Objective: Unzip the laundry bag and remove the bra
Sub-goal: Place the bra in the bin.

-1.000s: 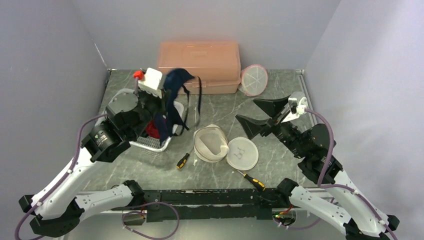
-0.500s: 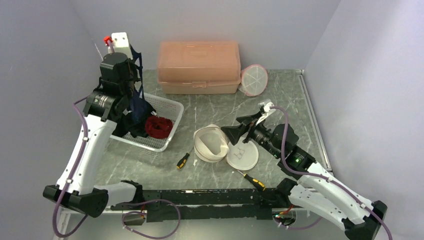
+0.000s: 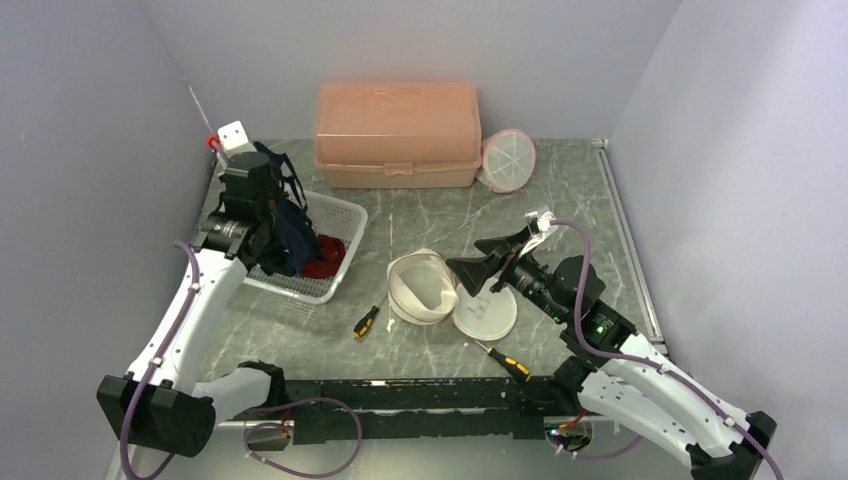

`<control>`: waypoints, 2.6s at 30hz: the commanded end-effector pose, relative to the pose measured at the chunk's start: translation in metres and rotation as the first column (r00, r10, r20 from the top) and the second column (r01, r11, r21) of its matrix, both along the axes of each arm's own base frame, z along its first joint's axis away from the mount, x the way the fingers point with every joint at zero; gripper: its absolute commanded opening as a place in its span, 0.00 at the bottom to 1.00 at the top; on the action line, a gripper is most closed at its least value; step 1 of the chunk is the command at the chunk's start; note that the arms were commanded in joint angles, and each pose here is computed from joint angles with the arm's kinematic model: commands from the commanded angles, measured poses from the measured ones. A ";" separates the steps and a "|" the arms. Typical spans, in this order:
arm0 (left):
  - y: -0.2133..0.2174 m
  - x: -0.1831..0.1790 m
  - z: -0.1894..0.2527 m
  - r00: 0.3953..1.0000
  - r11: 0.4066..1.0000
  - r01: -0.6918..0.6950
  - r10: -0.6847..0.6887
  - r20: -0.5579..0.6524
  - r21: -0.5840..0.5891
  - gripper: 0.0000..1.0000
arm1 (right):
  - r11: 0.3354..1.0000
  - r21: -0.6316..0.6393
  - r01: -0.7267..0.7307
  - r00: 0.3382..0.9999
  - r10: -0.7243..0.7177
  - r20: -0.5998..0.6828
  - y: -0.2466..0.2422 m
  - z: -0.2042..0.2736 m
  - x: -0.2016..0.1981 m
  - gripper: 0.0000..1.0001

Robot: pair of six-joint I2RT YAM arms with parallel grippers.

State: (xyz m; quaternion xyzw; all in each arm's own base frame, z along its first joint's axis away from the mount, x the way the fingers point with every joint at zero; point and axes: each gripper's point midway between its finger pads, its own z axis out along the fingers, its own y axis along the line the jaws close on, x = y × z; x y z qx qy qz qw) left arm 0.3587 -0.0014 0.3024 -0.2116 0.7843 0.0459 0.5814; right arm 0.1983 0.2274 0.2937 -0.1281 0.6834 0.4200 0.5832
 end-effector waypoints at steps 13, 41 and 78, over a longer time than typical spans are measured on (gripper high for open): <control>0.033 -0.036 -0.084 0.925 0.810 -0.358 0.374 -0.060 -0.466 0.03 | 0.999 0.044 -0.026 0.999 0.025 0.020 0.001 0.009 -0.007 0.95; 0.003 -0.007 -0.116 0.971 0.773 -0.130 0.225 0.078 -0.621 0.03 | 1.000 0.014 -0.022 1.000 0.022 0.009 0.000 0.002 -0.006 0.95; -0.021 -0.055 -0.117 0.982 0.827 -0.078 -0.033 -0.186 -0.556 0.25 | 1.000 -0.013 -0.013 0.999 0.013 0.034 0.003 0.011 0.001 0.94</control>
